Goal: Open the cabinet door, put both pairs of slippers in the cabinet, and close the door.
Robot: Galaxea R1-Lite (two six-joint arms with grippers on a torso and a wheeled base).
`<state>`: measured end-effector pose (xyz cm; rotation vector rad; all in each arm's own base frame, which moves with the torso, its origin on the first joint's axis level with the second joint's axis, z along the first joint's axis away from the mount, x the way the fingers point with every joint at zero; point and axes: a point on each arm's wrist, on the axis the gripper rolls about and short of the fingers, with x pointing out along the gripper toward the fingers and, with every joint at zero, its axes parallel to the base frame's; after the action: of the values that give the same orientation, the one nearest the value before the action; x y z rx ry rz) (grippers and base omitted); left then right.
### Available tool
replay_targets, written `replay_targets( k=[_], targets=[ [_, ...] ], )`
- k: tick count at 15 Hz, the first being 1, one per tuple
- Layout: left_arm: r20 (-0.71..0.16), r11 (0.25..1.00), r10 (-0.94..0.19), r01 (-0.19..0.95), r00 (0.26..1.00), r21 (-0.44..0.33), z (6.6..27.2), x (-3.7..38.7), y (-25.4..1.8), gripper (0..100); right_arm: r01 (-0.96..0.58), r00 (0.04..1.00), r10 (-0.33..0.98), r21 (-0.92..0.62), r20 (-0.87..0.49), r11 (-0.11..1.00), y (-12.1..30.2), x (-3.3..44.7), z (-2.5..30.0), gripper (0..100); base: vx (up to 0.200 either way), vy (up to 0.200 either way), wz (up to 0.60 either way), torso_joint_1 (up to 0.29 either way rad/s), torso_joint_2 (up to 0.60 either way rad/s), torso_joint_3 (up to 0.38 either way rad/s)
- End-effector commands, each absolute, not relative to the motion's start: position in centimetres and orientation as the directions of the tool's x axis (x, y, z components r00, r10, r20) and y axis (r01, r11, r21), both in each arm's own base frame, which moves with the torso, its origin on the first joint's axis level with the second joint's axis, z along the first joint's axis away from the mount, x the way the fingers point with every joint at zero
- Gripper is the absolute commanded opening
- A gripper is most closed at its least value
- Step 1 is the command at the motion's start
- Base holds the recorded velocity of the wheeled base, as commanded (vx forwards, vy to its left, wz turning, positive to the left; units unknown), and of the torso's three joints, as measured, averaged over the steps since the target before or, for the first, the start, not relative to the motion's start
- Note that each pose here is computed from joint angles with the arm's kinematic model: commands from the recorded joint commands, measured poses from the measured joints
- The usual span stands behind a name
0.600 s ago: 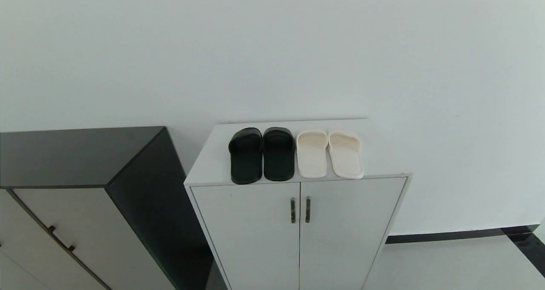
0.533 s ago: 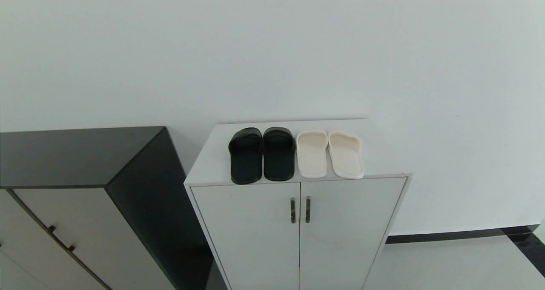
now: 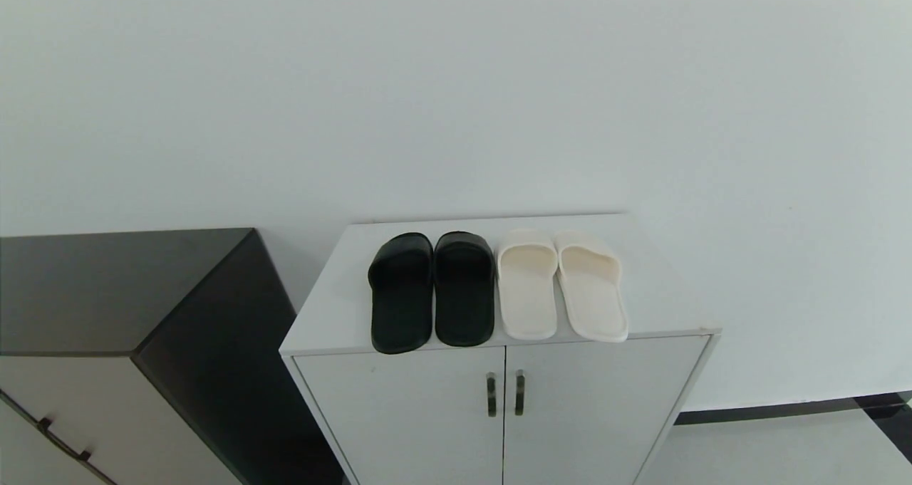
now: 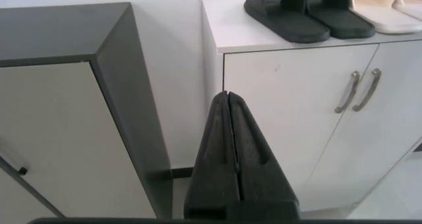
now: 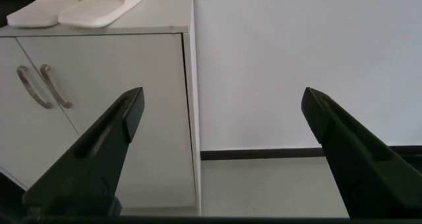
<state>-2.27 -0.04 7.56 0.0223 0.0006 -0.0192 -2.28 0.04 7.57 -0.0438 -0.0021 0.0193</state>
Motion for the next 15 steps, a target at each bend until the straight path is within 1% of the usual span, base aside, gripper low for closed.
replay_targets(
  k=[1, 2, 3, 4, 5, 6, 7, 9, 10, 12, 13, 15],
  targets=[
    [0.000, 1.000, -0.020, 0.020, 1.000, 0.021, 7.6, -2.3, 0.0, 0, -0.014, 0.997, 0.017, -0.041, 0.081, 0.999, 0.0, -3.0, 10.0, 100, 0.000, 0.000, 0.00, 0.000, 0.00, 0.000],
    [0.000, 1.000, -0.018, 0.018, 1.000, 0.021, 7.6, -2.3, 0.0, 0, -0.034, 0.991, 0.026, 0.057, 0.132, 0.998, 0.0, -4.4, 14.7, 100, 0.000, 0.000, 0.00, 0.000, 0.00, 0.000],
    [0.000, 0.999, -0.018, 0.018, 1.000, 0.026, 7.6, -2.3, 0.0, 0, -0.092, 0.995, 0.089, 0.090, 0.041, 0.992, 0.1, -4.7, 17.8, 100, 0.000, 0.000, 0.00, 0.000, 0.00, 0.000],
    [0.000, 0.999, -0.020, 0.020, 1.000, 0.029, 7.6, -2.3, 0.0, 0, -0.188, 0.978, 0.195, 0.097, -0.075, 0.977, 0.4, -3.5, 19.3, 100, 0.000, 0.000, 0.00, 0.000, 0.00, 0.000],
    [0.000, 0.999, -0.020, 0.020, 1.000, 0.029, 7.6, -2.3, 0.0, 0, -0.192, 0.977, 0.200, 0.097, -0.080, 0.977, 0.4, -3.4, 19.3, 100, 0.000, 0.000, 0.00, 0.000, 0.00, 0.000],
    [0.000, 1.000, -0.020, 0.020, 1.000, 0.025, 7.6, -2.3, 0.0, 0, -0.246, 0.944, 0.262, 0.103, -0.200, 0.964, 0.6, 1.3, 20.8, 100, 0.000, 0.000, 0.00, 0.000, 0.00, 0.000],
    [0.000, 1.000, -0.020, 0.020, 1.000, 0.023, 7.6, -2.3, 0.0, 0, -0.269, 0.928, 0.290, 0.117, -0.233, 0.956, 0.7, 4.1, 21.3, 100, 0.000, 0.000, 0.00, 0.000, 0.00, 0.000],
    [0.000, 1.000, -0.020, 0.020, 1.000, 0.023, 7.6, -2.3, 0.0, 0, -0.364, 0.885, 0.399, 0.176, -0.239, 0.914, 1.9, 8.0, 22.2, 100, 0.000, 0.000, 0.00, 0.000, 0.00, 0.000],
    [0.000, 1.000, -0.020, 0.020, 1.000, 0.025, 7.6, -2.3, 0.0, 0, -0.387, 0.866, 0.431, 0.206, -0.254, 0.899, 3.2, 9.6, 22.7, 100, 0.000, 0.000, 0.00, 0.000, 0.00, 0.000],
    [0.000, 1.000, -0.018, 0.018, 1.000, 0.020, 7.6, -2.3, 0.0, 0, -0.396, 0.839, 0.447, 0.217, -0.309, 0.892, 6.9, 11.5, 22.8, 100, 0.000, 0.000, 0.00, 0.000, 0.00, 0.000],
    [0.000, 1.000, -0.018, 0.018, 1.000, 0.020, 7.6, -2.3, 0.0, 0, -0.399, 0.834, 0.451, 0.219, -0.317, 0.891, 8.5, 12.1, 22.9, 100, 0.000, 0.000, 0.00, 0.000, 0.00, 0.000],
    [0.000, 1.000, -0.018, 0.018, 1.000, 0.023, 7.6, -2.3, 0.0, 0, -0.378, 0.847, 0.425, 0.199, -0.320, 0.904, 12.5, 15.2, 23.3, 100, 0.000, 0.000, 0.00, 0.000, 0.00, 0.000]
  ],
)
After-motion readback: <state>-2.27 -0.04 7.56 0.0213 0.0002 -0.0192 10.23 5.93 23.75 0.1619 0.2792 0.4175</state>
